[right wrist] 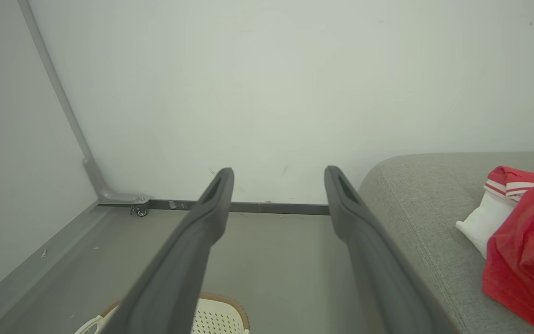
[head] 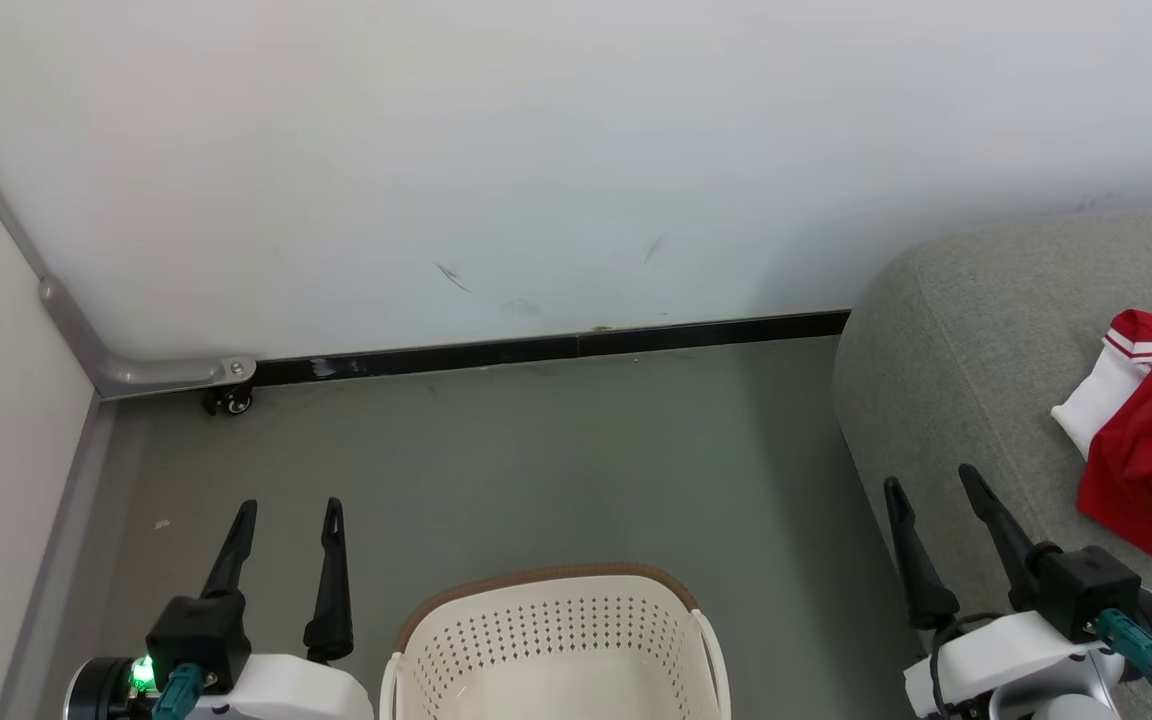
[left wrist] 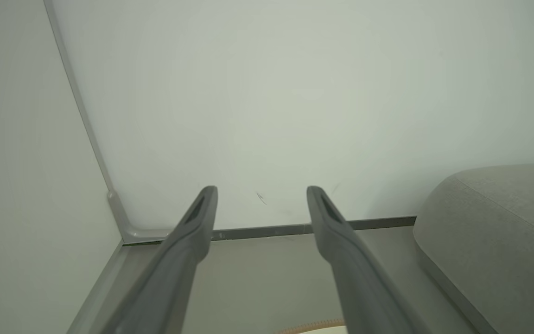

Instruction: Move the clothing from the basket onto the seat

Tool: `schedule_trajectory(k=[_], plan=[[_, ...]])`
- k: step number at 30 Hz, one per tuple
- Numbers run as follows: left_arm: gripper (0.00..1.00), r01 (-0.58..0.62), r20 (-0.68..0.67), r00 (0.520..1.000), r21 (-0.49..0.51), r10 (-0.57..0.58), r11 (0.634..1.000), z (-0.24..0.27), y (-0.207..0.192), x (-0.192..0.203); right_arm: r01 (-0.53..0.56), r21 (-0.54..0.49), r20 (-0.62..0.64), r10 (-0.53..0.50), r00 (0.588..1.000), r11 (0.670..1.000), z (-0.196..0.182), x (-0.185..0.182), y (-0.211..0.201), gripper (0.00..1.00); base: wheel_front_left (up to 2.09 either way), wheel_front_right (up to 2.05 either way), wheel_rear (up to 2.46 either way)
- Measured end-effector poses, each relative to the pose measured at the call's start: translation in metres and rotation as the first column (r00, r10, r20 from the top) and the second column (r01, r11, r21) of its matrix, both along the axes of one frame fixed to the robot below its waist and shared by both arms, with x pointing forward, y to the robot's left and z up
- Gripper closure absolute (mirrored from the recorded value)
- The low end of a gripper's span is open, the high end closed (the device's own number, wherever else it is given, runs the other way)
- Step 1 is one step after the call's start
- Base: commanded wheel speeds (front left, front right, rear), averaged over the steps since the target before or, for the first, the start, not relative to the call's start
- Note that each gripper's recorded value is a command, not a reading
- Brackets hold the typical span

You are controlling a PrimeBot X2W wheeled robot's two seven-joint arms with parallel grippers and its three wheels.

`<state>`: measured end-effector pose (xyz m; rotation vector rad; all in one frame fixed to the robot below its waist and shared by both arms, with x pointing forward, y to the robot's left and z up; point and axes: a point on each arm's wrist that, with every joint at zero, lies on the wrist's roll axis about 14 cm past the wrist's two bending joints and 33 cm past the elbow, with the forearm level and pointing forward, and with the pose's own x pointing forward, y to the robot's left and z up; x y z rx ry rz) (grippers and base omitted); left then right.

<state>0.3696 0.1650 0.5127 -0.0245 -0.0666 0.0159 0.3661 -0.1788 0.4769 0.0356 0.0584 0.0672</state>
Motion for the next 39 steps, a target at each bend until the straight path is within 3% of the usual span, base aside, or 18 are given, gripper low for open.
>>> schedule_trajectory(k=[39], plan=[[0.0,-0.055,-0.053,0.997,0.076,0.059,0.996,-0.02,0.015,-0.004,-0.041,0.067,0.006,0.041,0.999,0.997,0.003,-0.008,0.017,0.0,0.0,0.0,0.0]])
